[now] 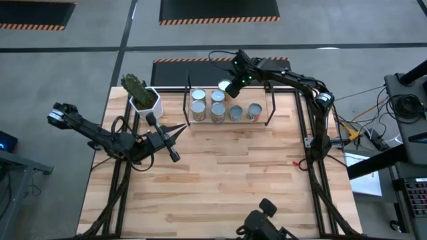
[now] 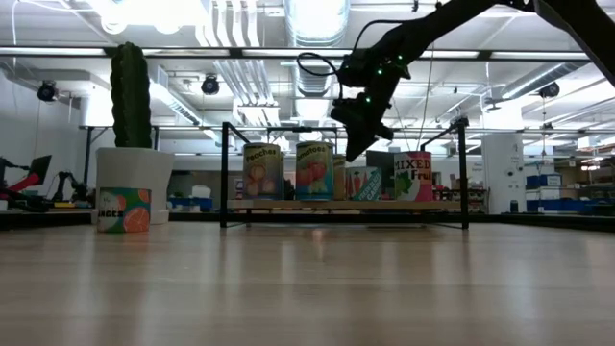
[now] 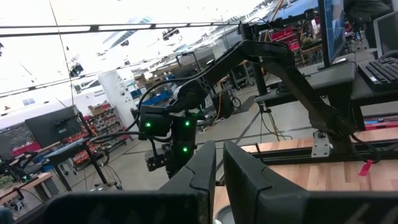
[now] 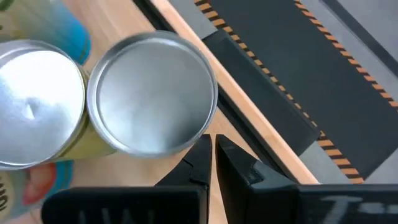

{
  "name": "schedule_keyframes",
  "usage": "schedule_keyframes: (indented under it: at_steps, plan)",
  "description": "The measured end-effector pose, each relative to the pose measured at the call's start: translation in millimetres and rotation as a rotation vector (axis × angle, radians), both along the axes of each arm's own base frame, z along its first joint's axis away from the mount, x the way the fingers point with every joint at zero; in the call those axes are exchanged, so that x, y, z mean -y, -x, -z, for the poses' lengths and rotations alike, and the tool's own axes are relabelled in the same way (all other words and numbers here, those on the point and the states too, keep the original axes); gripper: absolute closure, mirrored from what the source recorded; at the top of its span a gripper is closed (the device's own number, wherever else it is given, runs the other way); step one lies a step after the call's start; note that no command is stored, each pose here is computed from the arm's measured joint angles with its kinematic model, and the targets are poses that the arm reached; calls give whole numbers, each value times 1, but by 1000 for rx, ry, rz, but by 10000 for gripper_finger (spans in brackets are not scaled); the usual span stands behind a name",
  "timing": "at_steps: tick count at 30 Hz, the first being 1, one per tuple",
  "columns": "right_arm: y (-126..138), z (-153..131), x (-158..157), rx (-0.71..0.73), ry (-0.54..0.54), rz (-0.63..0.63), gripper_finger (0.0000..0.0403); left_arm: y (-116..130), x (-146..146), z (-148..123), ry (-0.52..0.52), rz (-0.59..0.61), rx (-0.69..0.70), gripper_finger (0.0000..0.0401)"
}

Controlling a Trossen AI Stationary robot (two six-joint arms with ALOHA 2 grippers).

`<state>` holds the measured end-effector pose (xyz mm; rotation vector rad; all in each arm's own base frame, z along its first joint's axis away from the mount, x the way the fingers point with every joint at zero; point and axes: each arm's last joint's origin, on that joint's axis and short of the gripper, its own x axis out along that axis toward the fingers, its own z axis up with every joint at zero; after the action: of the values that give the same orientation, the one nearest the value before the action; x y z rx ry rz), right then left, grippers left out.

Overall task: Pick and place cans onto a shelf
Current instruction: Put the canned pineapple on the shelf

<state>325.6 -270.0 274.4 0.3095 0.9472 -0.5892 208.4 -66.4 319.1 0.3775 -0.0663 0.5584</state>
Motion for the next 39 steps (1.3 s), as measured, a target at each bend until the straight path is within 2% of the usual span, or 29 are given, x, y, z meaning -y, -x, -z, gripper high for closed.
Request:
schedule_keyframes:
  at_steps: [8,20,30,39]
  plan:
    - [8,1,8,-40,27,58,390,0,0,0,0,0,0,388]
    - [-9,-4,-2,73,33,-1,390,0,0,0,0,0,0,388]
    - [0,-1,1,7,16,36,390,0,0,0,-1,0,-4,388]
    - [-9,12,2,110,34,7,390,0,0,0,-2,0,-5,388]
